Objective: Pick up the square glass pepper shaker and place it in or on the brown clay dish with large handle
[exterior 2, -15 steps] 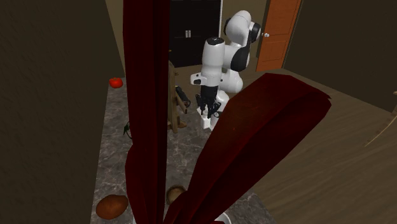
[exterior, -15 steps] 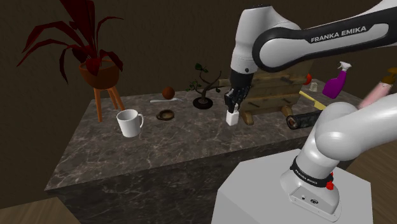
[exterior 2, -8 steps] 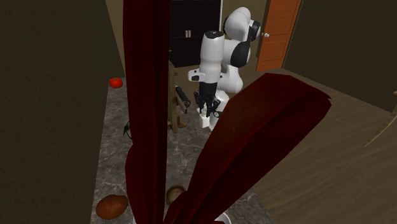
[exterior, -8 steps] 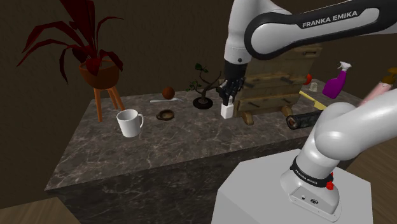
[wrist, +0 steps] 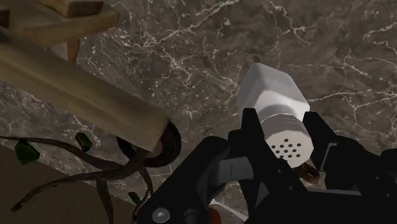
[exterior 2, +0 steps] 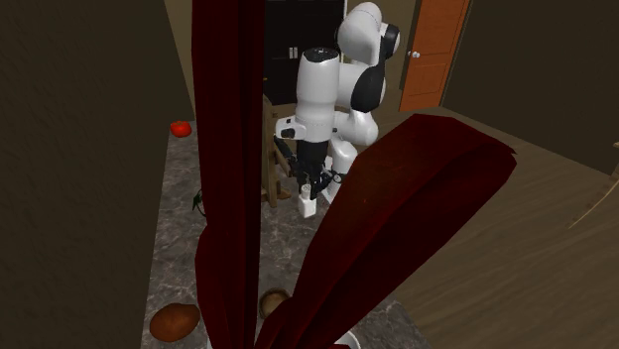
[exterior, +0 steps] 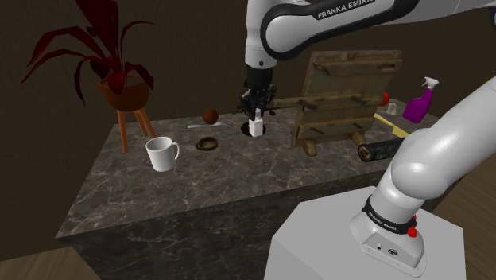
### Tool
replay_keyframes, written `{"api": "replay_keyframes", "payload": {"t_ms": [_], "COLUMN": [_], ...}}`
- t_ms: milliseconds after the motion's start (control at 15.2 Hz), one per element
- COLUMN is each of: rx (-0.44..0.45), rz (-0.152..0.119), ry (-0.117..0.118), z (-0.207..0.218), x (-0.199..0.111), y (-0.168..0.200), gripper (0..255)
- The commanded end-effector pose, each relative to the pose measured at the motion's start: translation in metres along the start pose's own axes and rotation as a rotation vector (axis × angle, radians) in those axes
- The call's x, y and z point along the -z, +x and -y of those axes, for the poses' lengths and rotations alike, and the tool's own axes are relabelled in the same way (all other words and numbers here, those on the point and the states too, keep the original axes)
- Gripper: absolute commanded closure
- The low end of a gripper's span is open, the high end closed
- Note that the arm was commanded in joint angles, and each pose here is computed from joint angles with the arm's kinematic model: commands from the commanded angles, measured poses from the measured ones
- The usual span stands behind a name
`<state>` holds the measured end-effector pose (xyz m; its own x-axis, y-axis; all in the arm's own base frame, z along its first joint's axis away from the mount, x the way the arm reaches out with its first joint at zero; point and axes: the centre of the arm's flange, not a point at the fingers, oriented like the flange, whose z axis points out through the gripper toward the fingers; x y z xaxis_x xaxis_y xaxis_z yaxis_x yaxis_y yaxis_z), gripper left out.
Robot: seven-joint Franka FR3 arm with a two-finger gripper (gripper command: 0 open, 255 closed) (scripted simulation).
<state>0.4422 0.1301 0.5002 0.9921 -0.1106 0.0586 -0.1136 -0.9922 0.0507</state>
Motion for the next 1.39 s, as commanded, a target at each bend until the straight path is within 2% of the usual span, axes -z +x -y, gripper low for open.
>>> {"api": "replay_keyframes", "payload": {"t_ms": [0,858,924,1320], "rx": [0.0,0.0,0.0,0.0], "rz": [0.0,0.0,0.0,0.0], "ry": [0.001,0.001,0.001,0.001], "z": [0.01,0.076,0.084,0.086], "x": [-0.001,0.011,0.013,-0.019], "y": [0.025,0.183,0.203,0.201], "gripper": [255,255,255,255]}}
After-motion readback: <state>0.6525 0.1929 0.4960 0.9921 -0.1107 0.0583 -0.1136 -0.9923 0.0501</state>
